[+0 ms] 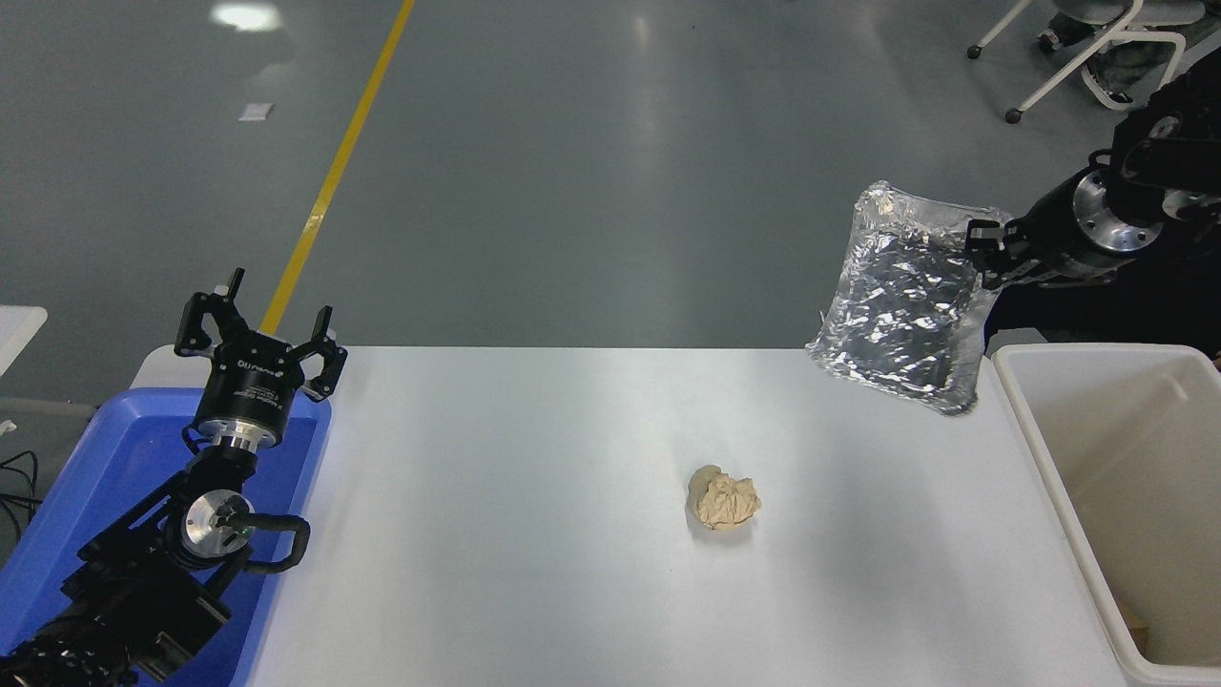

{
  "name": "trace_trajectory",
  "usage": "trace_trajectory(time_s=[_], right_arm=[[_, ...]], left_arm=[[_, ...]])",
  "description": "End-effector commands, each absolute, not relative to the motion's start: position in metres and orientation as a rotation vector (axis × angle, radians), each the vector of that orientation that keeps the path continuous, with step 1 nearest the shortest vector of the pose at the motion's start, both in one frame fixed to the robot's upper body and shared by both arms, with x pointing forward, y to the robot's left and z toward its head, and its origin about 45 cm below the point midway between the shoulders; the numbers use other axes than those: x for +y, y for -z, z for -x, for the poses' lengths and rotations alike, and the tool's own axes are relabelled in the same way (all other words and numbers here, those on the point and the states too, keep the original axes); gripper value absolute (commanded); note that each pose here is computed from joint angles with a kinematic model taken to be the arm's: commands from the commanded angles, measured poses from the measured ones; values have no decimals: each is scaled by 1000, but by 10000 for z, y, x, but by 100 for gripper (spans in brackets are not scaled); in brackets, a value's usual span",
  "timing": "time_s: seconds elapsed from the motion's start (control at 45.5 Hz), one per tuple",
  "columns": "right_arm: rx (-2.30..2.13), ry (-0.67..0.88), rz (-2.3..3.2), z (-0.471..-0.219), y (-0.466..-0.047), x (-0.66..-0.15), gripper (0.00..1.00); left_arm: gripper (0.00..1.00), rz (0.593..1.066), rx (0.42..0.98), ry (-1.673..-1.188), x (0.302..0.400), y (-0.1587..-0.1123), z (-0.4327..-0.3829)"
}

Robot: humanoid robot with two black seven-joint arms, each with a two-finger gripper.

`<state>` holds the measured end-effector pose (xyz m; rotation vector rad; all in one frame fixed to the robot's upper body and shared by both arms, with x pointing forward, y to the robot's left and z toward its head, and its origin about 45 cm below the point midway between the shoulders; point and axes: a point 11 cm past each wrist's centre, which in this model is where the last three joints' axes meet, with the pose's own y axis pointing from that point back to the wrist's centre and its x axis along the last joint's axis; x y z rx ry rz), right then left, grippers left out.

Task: Pick up foil plate and place in dustbin

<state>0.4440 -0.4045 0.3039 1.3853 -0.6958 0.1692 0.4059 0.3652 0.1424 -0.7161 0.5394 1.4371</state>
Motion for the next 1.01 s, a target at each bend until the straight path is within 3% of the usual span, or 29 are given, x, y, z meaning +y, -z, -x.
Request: trace_trajectory(time_s=[0.0, 0.484, 0.989], right_arm=[[-795, -195, -1216, -4386, -2802, -4680, 0], [-795, -196, -984, -4030, -2288, -5496, 0], [-836, -163, -838, -3442, -1723, -6003, 0]], left_arm=[[98, 716, 540, -1437, 3650, -1422, -4059], [98, 716, 540, -1437, 3650, -1422, -4059], [98, 715, 538, -1437, 3657, -1425, -4058]])
